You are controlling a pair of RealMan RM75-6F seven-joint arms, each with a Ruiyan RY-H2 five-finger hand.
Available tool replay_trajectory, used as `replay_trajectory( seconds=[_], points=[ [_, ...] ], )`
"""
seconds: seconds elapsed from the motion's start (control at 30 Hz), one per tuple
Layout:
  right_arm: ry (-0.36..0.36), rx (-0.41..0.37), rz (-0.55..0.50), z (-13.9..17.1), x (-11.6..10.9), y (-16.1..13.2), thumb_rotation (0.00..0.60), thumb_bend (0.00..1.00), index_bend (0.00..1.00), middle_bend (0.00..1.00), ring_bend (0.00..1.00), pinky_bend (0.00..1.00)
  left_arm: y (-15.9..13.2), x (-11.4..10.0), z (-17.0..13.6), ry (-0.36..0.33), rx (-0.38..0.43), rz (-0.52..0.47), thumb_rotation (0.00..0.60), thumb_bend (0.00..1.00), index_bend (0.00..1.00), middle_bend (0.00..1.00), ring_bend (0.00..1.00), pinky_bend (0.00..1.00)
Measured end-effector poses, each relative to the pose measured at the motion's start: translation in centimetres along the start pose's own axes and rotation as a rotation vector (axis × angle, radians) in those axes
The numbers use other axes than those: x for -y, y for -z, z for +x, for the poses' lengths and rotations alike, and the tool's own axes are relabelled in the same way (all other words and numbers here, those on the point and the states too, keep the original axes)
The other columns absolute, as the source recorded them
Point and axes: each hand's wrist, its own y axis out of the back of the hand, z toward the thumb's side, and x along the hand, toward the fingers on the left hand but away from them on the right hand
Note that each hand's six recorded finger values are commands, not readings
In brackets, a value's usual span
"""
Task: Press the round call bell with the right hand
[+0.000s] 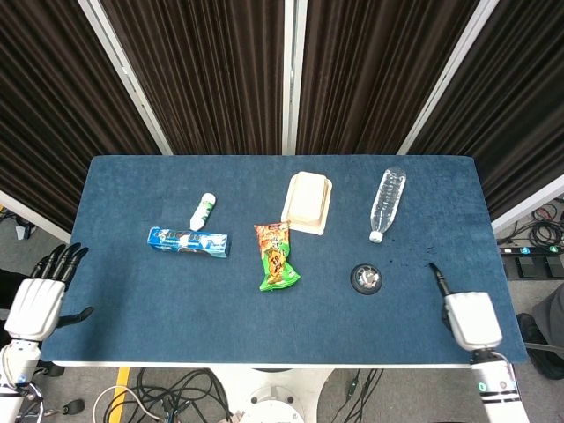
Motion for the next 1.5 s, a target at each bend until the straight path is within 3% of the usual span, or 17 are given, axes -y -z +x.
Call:
replay_trajectory(
  seconds=[0.3, 0.6, 1.17, 1.5],
  points=[
    [-0.116, -0.067, 0.035, -2.0, 3.7, -3.8, 0.600, 1.00, 0.01, 0.94, 0.90, 0.83, 0.8, 0.0, -0.2, 0.003, -0.016, 0.001, 0.600, 0.02, 0.07, 0.04, 0.00, 0.15],
    [-0.142, -0.100, 0.059, -3.5, 4.9, -6.0, 0.600, 1.00, 0.00, 0.94, 0.90, 0.83, 1.5, -0.2, -0.2, 0.004, -0.028, 0.005, 0.600, 0.02, 0.07, 0.04, 0.00, 0.15],
    [-0.185, -0.124, 0.078, -5.0, 5.7, -7.5, 0.600, 1.00, 0.00, 0.94, 0.90, 0.83, 2.1, -0.3, -0.2, 0.002, -0.041, 0.003, 0.600, 0.02, 0.07, 0.04, 0.00, 0.15],
    [-0.258, -0.118, 0.100, -4.9, 7.5, -7.8, 0.600, 1.00, 0.00, 0.94, 0.90, 0.83, 2.5, -0.3, -0.4, 0.002, -0.051, -0.001, 0.600, 0.02, 0.07, 0.04, 0.00, 0.15]
  ],
)
